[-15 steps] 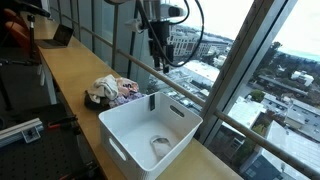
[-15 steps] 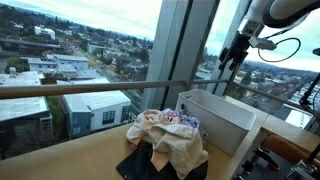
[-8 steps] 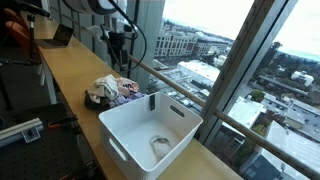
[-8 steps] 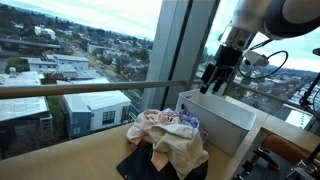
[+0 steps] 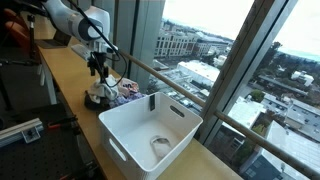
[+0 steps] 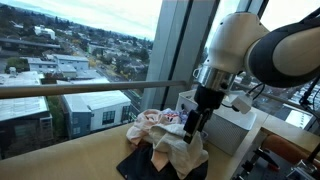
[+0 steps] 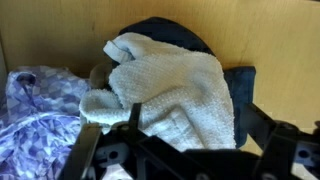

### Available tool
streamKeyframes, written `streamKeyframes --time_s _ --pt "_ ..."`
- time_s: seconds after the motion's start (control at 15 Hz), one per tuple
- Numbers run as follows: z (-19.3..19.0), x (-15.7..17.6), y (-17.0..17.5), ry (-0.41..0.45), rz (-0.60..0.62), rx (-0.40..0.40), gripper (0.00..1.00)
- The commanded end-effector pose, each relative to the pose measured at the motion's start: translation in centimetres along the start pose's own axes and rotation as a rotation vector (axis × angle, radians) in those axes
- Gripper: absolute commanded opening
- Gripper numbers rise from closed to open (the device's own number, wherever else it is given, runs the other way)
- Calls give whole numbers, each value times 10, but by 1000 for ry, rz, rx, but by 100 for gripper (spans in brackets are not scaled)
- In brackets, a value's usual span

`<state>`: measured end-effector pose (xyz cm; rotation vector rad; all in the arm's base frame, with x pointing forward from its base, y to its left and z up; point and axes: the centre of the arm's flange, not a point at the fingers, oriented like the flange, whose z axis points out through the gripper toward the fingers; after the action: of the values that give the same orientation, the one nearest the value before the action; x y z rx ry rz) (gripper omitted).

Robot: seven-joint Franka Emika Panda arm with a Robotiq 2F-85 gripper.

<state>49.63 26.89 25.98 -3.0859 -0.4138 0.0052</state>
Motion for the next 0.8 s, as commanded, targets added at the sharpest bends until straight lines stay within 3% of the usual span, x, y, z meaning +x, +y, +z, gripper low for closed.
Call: streamKeyframes --time_s 0.0,0.27,0.67,0.73 --pt "15 26 11 6 -53 -24 100" --pt "64 26 18 -45 -82 -56 100" --pt "172 -3 -1 -213 -129 -115 100" --pt "179 -3 5 -232 -127 -134 75"
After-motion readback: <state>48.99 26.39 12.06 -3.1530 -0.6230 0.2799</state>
